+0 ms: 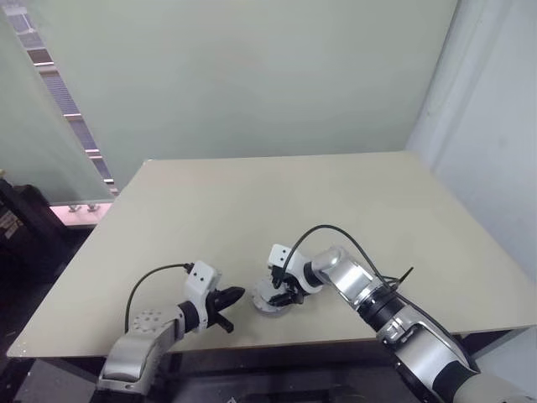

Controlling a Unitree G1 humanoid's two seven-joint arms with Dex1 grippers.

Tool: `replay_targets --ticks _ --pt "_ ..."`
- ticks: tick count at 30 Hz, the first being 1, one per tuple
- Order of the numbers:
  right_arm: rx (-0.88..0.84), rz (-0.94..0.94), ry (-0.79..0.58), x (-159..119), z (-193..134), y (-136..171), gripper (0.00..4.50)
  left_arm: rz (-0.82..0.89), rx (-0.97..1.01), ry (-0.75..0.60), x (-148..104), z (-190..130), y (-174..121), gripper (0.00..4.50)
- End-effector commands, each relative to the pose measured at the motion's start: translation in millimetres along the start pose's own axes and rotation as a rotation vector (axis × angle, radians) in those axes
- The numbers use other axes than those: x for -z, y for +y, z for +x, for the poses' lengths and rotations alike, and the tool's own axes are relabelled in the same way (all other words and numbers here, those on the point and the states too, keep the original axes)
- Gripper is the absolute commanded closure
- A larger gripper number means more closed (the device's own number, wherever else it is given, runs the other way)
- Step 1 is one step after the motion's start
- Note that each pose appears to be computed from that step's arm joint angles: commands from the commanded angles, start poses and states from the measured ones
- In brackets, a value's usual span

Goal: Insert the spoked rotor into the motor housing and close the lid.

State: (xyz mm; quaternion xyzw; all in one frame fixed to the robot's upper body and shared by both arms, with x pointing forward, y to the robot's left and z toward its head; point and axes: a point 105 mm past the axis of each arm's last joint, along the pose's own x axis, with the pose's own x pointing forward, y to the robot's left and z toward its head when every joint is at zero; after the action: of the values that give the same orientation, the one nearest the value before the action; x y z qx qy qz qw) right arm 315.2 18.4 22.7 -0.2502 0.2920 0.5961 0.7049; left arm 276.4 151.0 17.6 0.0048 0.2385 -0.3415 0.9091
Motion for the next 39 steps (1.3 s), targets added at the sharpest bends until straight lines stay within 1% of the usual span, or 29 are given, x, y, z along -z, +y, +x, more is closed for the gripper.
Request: replay_targets --ticks 1,4,8,12,14,15,16,21,24,26,29,30,33,35,39 --pt "-0.003 -0.003 0.077 19.6 0.3 -0.5 1.27 0.041 0.023 0.008 -2.4 15.4 -7.7 4.50" --pt "-0.003 -0.009 0.077 20.0 0.5 -0.5 1.27 0.032 0.052 0.072 12.0 24.9 -13.8 4.50" --pt "0.006 -0.023 0.043 14.7 0.7 -2.3 1.27 0.054 0.053 0.152 29.1 28.7 -13.1 4.50" --pt "0.049 -0.001 -0.004 5.8 -2.2 -9.1 1.27 0.057 0.064 0.165 32.4 29.0 -14.2 4.50" --pt "0.045 0.030 -0.032 0.8 -5.3 -9.4 0.53 0.060 0.066 0.168 33.0 28.8 -14.5 4.50" --pt "0.038 0.041 -0.043 -1.0 -6.6 -8.5 0.33 0.061 0.067 0.170 33.4 28.6 -14.6 4.50" --pt "0.037 0.057 -0.063 -4.6 -8.6 -8.8 0.03 0.064 0.070 0.175 34.0 28.4 -15.0 4.50" --pt "0.062 0.124 -0.143 -18.8 -20.2 -16.0 0.03 0.067 0.076 0.186 35.7 28.3 -16.6 4.50" --pt "0.075 0.219 -0.199 -25.9 -31.2 -22.9 0.03 0.067 0.078 0.188 36.3 28.6 -17.2 4.50" --pt "0.092 0.311 -0.223 -25.5 -39.9 -30.9 0.03 0.066 0.079 0.189 36.4 28.7 -17.6 4.50" --pt "0.094 0.489 -0.234 -13.6 -55.0 -42.8 0.03 0.066 0.082 0.191 36.6 29.3 -18.1 4.50" --pt "0.093 0.524 -0.236 -11.2 -57.7 -44.7 0.03 0.066 0.082 0.191 36.7 29.4 -18.2 4.50" --pt "0.086 0.710 -0.232 6.6 -63.6 -52.4 0.03 0.067 0.087 0.193 37.3 30.4 -19.4 4.50" --pt "0.049 0.814 -0.218 18.6 -62.5 -50.2 0.03 0.068 0.088 0.192 37.1 30.7 -19.8 4.50" --pt "-0.029 0.945 -0.221 31.9 -54.2 -40.7 0.03 0.068 0.086 0.188 36.7 29.7 -20.1 4.50"
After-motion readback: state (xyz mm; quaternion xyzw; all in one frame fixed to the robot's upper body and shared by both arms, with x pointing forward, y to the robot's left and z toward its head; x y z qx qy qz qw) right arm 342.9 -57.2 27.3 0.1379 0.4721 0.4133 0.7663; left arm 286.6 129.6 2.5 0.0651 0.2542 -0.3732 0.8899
